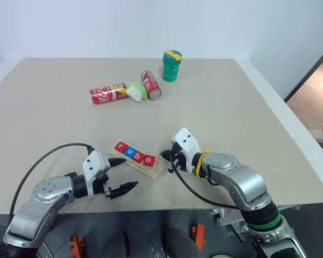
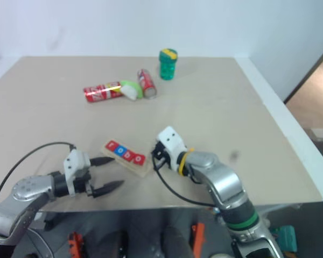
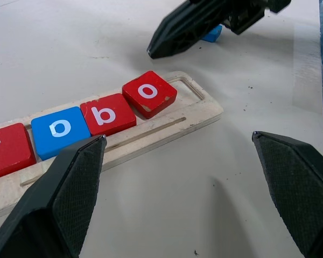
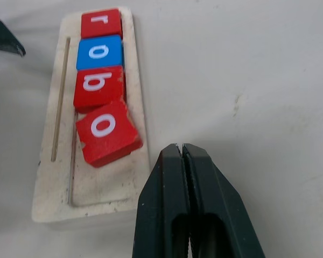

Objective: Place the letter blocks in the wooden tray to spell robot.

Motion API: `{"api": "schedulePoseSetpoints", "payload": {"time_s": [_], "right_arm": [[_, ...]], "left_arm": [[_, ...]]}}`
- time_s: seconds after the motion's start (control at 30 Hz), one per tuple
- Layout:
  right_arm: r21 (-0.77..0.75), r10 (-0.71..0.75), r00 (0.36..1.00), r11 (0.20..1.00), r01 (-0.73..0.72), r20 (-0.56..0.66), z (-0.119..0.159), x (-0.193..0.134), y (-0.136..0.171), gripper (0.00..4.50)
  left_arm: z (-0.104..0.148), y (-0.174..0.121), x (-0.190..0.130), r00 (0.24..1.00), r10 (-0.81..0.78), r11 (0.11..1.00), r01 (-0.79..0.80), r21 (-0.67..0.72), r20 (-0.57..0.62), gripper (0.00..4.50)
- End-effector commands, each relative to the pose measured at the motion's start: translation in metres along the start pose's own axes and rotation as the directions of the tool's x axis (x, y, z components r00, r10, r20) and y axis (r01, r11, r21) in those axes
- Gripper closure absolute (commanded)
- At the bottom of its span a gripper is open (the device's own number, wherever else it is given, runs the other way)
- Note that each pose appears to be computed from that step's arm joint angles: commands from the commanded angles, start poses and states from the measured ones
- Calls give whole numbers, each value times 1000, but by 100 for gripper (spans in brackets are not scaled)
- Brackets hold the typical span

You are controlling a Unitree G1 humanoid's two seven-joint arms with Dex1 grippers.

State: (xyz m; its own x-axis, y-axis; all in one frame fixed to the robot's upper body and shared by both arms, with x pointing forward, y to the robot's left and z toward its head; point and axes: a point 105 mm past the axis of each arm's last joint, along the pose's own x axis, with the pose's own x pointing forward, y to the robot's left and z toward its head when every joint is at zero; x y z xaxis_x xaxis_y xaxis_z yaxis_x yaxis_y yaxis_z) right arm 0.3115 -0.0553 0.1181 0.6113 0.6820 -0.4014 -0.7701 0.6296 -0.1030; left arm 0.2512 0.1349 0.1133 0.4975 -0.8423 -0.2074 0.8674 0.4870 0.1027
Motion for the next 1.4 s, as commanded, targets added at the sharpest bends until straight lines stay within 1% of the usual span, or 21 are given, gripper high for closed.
{"api": "schedulePoseSetpoints", "payload": {"time_s": [0.03, 0.47, 0.73, 1.0, 1.2, 1.3, 1.4], "right_arm": [[-34, -5, 999, 999, 6, 37, 8, 2, 4, 446], [-65, 48, 997, 997, -44, 65, 21, 9, 14, 446], [-48, 104, 994, 994, -102, 42, 18, 9, 20, 446], [-58, 139, 989, 989, -136, 54, 23, 8, 24, 446], [-67, 111, 993, 992, -108, 43, 24, -3, 14, 446], [-54, 146, 989, 988, -146, 4, 18, -14, 19, 446], [-38, 160, 987, 986, -160, -14, 14, -15, 22, 446]], "left_arm": [[10, 1, -4, 1000, 7, 999, -7, 50, 13, 0], [8, 4, -6, 1000, 22, 998, -22, 57, 1, 0], [8, 4, -5, 1000, 26, 998, -26, 62, 2, 0], [5, 3, -5, 1000, 26, 998, -26, 61, -8, 0], [4, 3, -6, 1000, 27, 998, -26, 61, -11, 0], [4, 4, -6, 1000, 25, 998, -24, 62, -14, 0], [3, 4, -6, 1000, 24, 998, -23, 62, -17, 0]]}}
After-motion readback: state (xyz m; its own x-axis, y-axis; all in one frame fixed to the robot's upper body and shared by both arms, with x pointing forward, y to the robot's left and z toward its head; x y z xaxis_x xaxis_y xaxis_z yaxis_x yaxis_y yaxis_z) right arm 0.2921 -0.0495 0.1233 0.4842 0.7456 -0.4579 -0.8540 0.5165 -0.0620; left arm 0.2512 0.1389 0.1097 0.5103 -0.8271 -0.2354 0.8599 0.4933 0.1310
